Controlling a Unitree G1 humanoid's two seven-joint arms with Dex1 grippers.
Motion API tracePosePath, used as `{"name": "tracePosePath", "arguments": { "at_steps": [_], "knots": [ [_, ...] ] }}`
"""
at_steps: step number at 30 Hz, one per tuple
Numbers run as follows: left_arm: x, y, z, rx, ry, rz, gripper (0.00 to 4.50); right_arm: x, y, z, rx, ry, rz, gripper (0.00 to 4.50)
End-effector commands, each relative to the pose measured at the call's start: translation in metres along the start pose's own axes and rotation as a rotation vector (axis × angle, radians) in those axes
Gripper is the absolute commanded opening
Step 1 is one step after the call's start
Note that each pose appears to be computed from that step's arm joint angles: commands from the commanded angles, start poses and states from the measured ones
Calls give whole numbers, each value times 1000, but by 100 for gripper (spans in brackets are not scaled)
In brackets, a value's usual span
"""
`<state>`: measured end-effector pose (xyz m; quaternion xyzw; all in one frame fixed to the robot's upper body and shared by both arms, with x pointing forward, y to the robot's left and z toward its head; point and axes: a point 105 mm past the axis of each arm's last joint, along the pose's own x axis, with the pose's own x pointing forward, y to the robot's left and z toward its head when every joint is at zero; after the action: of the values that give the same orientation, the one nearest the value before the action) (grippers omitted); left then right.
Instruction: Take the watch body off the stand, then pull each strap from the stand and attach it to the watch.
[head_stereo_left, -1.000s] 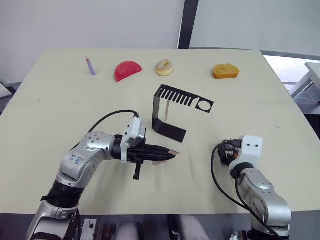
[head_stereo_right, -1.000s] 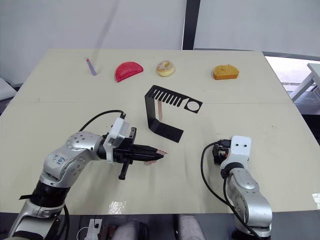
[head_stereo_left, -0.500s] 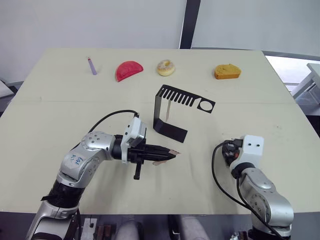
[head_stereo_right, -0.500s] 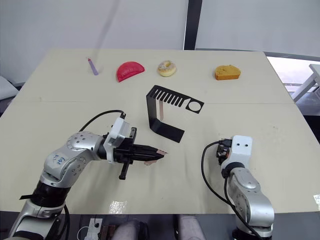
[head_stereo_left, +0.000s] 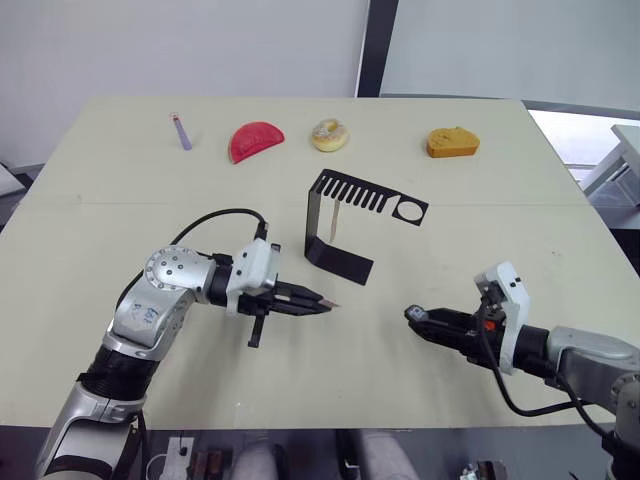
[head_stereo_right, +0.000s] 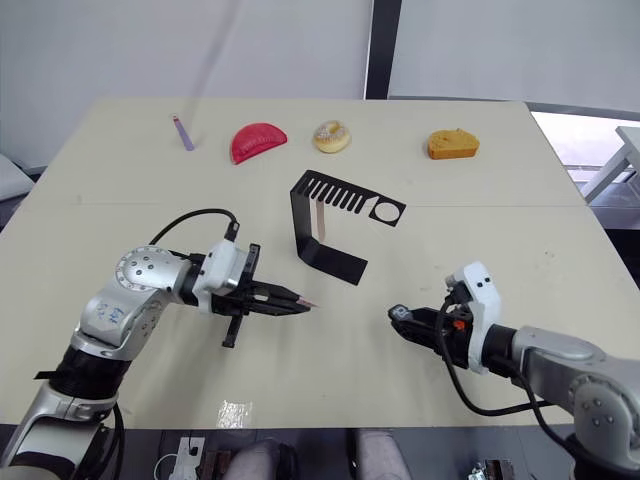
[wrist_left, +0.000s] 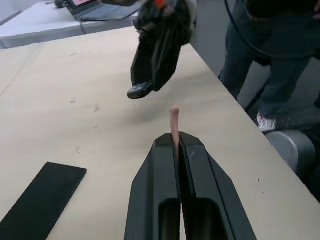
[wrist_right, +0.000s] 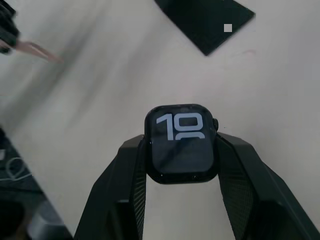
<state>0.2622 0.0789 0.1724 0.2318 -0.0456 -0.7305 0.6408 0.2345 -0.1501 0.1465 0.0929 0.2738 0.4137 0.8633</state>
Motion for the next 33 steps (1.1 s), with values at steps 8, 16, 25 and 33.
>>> {"name": "tracePosePath", "arguments": {
  "at_steps": [8,16,25,33],
  "knots": [
    [6,2,-4,181,69,14,0,31,21,4,102,49,183,152],
    [12,8,-5,235,70,36,0,38,24,9,151,52,218,152],
    [14,13,-6,254,71,52,0,39,27,14,183,49,224,152],
    [17,11,-5,249,64,53,0,39,30,19,218,47,210,152]
  ]
}}
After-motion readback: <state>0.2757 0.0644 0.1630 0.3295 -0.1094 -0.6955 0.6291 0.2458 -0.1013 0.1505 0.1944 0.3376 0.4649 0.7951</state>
